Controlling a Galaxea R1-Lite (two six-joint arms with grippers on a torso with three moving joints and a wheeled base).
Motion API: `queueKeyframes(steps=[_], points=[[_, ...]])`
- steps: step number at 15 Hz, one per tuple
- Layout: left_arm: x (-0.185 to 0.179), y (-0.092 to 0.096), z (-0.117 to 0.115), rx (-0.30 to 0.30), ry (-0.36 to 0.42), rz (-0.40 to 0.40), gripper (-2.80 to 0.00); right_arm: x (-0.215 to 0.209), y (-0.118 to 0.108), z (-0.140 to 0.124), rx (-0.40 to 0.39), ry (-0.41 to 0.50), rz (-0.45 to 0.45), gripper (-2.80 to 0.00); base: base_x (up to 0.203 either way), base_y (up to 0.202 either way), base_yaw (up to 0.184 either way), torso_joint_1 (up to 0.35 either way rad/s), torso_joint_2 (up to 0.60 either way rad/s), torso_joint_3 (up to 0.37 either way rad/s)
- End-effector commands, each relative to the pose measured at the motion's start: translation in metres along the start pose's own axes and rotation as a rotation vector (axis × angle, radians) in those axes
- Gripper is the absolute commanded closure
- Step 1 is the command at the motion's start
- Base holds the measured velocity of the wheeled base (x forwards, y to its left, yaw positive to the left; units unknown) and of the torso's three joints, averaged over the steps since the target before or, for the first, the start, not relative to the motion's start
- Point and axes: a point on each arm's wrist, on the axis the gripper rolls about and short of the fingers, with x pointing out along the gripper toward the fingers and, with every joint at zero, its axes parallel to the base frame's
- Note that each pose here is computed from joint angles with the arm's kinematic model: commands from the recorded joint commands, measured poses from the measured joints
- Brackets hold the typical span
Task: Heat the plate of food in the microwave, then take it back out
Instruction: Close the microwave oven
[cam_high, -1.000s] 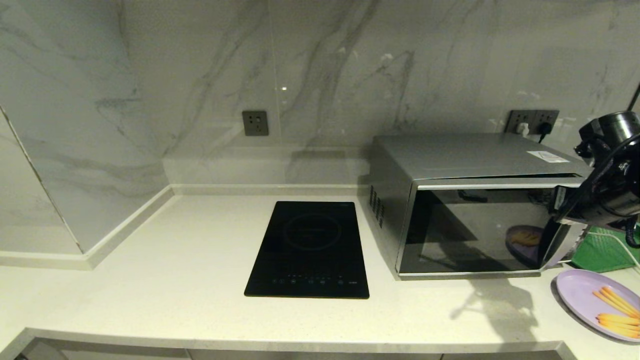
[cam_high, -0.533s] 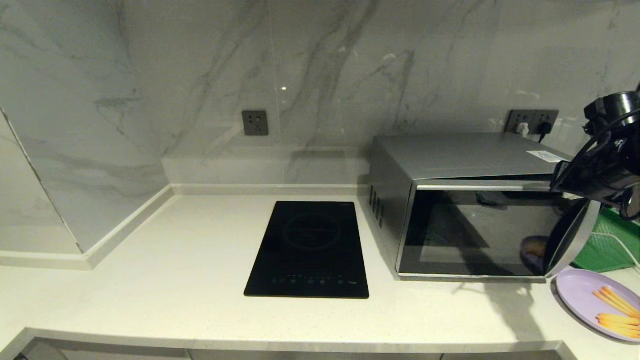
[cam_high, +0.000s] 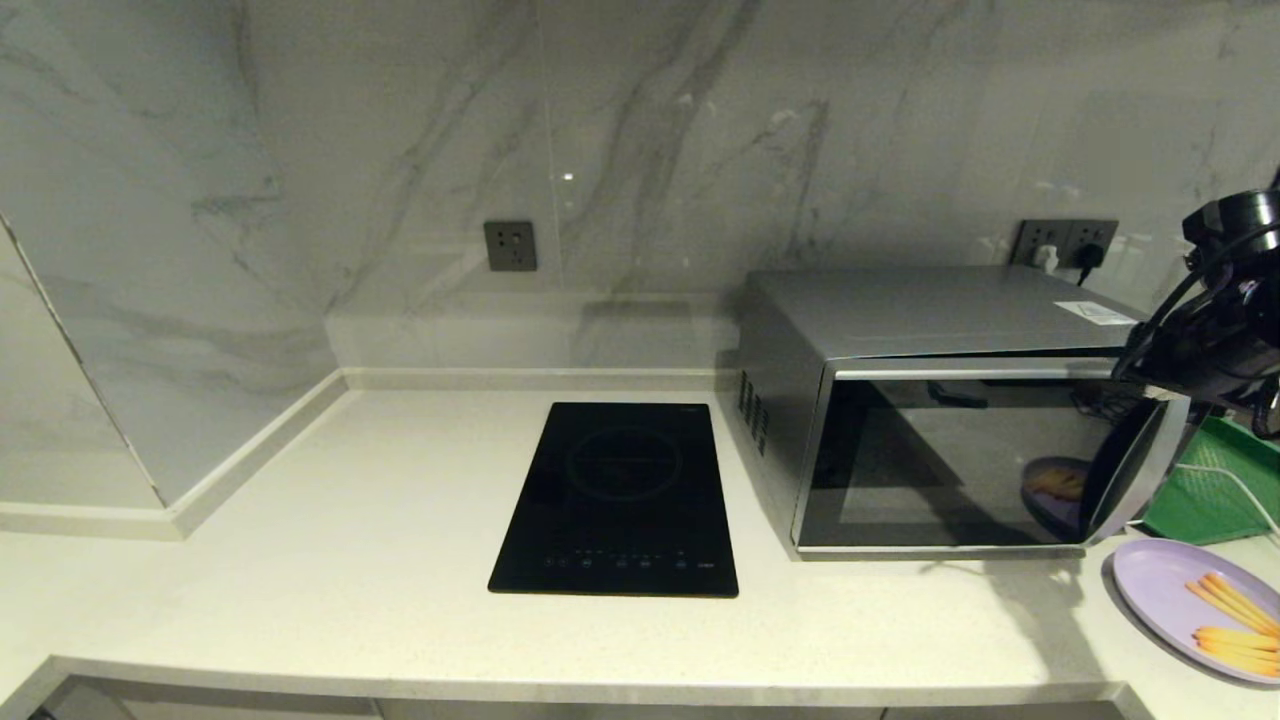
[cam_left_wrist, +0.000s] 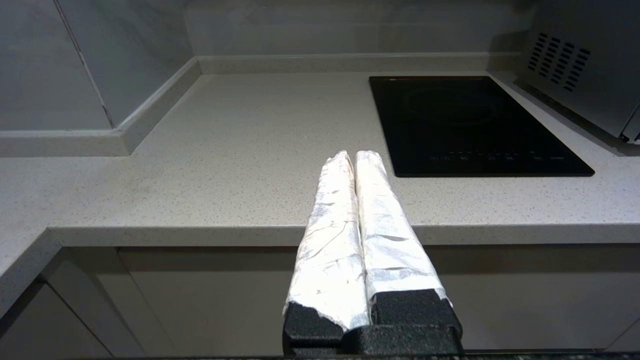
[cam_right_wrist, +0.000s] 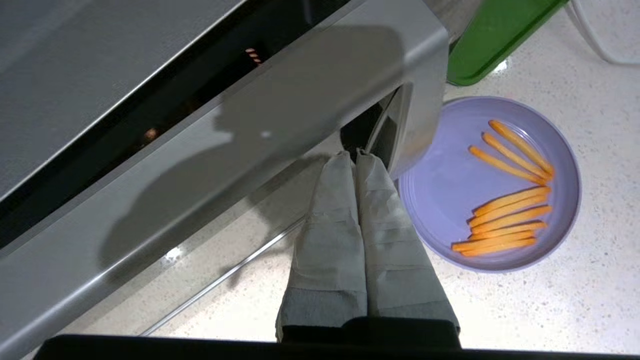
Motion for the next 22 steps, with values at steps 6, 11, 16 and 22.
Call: queueKeyframes(steps=[6,11,16,22], points=[[0.0,0.0,0.0,0.0,0.0,0.001,0.0,0.022,0.009,0.009,0.011,0.004,0.04,0.0,0.0,0.0,0.0,0.0,0.0,0.0],[0.0,0.0,0.0,0.0,0.0,0.0,0.0,0.039,0.02,0.019,0.024,-0.022,0.105,0.0,0.0,0.0,0.0,0.0,0.0,0.0],[0.0,0.0,0.0,0.0,0.0,0.001,0.0,0.014,0.014,0.02,0.018,-0.032,0.136,0.0,0.0,0.0,0.0,0.0,0.0,0.0],[0.0,0.0,0.0,0.0,0.0,0.0,0.0,-0.137,-0.01,-0.032,-0.239,0.065,0.388,0.0,0.0,0.0,0.0,0.0,0.0,0.0]])
